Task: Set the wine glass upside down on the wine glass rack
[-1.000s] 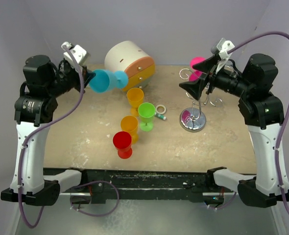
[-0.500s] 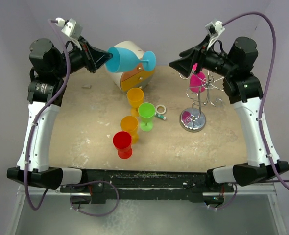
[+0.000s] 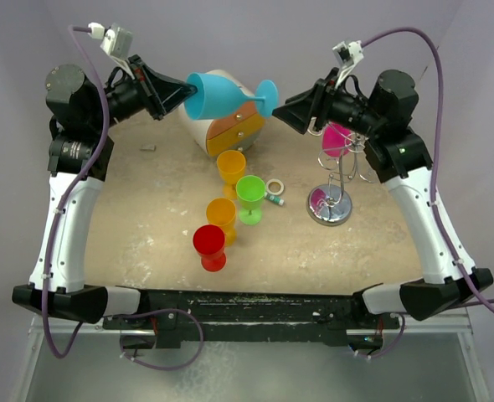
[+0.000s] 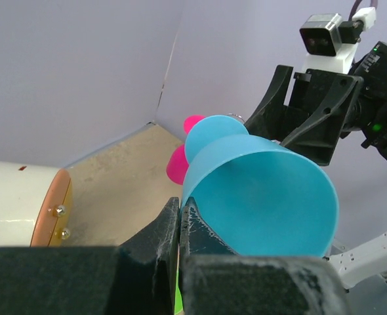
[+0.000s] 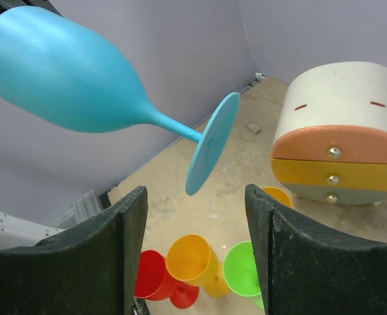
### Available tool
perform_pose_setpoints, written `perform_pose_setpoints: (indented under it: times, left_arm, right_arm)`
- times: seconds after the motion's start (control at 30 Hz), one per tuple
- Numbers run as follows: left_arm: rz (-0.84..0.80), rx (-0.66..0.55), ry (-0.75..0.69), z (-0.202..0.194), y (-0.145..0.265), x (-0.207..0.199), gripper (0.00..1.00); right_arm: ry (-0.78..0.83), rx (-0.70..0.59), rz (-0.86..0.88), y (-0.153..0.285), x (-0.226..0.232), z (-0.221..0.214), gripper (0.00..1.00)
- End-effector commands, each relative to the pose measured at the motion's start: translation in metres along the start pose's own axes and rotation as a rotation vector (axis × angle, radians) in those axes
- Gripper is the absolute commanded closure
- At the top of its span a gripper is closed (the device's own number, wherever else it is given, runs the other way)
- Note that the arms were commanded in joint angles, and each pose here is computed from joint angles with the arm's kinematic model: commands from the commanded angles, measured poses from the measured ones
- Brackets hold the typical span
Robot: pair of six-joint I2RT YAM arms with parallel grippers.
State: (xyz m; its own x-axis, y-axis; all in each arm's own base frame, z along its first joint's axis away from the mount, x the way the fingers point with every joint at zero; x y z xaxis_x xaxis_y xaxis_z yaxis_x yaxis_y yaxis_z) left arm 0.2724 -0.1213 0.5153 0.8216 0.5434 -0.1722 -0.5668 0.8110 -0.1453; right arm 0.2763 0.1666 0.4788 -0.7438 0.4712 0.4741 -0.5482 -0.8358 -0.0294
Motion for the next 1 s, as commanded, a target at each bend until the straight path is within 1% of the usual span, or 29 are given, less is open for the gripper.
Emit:
perform_pose_setpoints:
  times: [0.0, 0.23, 0.3, 0.33, 0.37, 0.4, 0.43, 0.5, 0.53, 0.6, 0.67, 0.8, 0.97]
  left_arm:
    - [-0.043, -0.046, -0.017, 0.010, -0.002, -0.007, 1.00]
    - [-0.044, -0.038, -0.026, 0.006, -0.001, -0.006, 1.00]
    - [-0.043, -0.034, -0.027, 0.004, -0.002, -0.005, 1.00]
    - [-0.042, -0.034, -0.028, 0.004, -0.002, -0.005, 1.00]
    - [-0.042, -0.034, -0.031, 0.004, -0.002, -0.005, 1.00]
    - [-0.041, -0.032, -0.032, 0.003, -0.002, -0.005, 1.00]
    - [-0.041, -0.032, -0.041, 0.003, -0.002, -0.006, 1.00]
    - [-0.045, -0.029, -0.054, 0.002, -0.002, -0.007, 0.99]
    - [-0.048, -0.026, -0.059, 0.000, -0.002, -0.007, 0.94]
    - [-0.051, -0.022, -0.064, -0.002, -0.002, -0.008, 0.82]
    - [-0.046, -0.014, -0.064, -0.005, -0.001, -0.007, 0.74]
    - [-0.028, -0.001, -0.065, -0.011, 0.002, -0.007, 0.63]
    - [0.026, 0.020, -0.109, -0.016, 0.011, -0.007, 0.49]
  right_arm:
    - [0.022, -0.041, 0.000, -0.011, 0.010, 0.008, 0.39]
    - [0.004, -0.029, 0.002, -0.023, 0.011, 0.010, 0.55]
    - [-0.002, -0.025, 0.002, -0.026, 0.010, 0.009, 0.61]
    - [-0.003, -0.028, -0.003, -0.027, 0.010, 0.010, 0.66]
    - [-0.004, -0.034, -0.013, -0.028, 0.008, 0.010, 0.73]
    - [-0.015, -0.025, -0.031, -0.028, 0.006, 0.008, 0.77]
    - [-0.021, -0.024, -0.046, -0.028, 0.004, 0.007, 0.85]
    - [-0.025, -0.027, -0.074, -0.029, 0.001, 0.007, 0.96]
    - [-0.028, -0.030, -0.088, -0.029, 0.000, 0.007, 1.00]
    - [-0.028, -0.040, -0.124, -0.028, -0.003, 0.009, 1.00]
    - [-0.024, -0.049, -0.162, -0.025, -0.005, 0.010, 1.00]
    - [0.009, -0.059, -0.193, -0.022, -0.007, 0.013, 1.00]
    - [0.111, -0.097, -0.287, -0.011, -0.013, 0.020, 1.00]
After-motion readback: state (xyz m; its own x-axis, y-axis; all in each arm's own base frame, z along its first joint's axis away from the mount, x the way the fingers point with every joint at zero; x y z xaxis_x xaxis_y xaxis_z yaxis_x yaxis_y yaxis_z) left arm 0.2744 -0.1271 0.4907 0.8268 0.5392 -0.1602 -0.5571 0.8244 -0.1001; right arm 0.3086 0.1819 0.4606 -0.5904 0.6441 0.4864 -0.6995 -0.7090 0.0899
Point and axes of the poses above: each gripper's point midway between its finger pads, its own y axis back along the fingers, its own x axis along the line the jaws close on, z = x × y, the point moved 8 cm from there along y, back along the fingers, and after that the axes turned 8 degrees about -y, right-handed, at the moved point
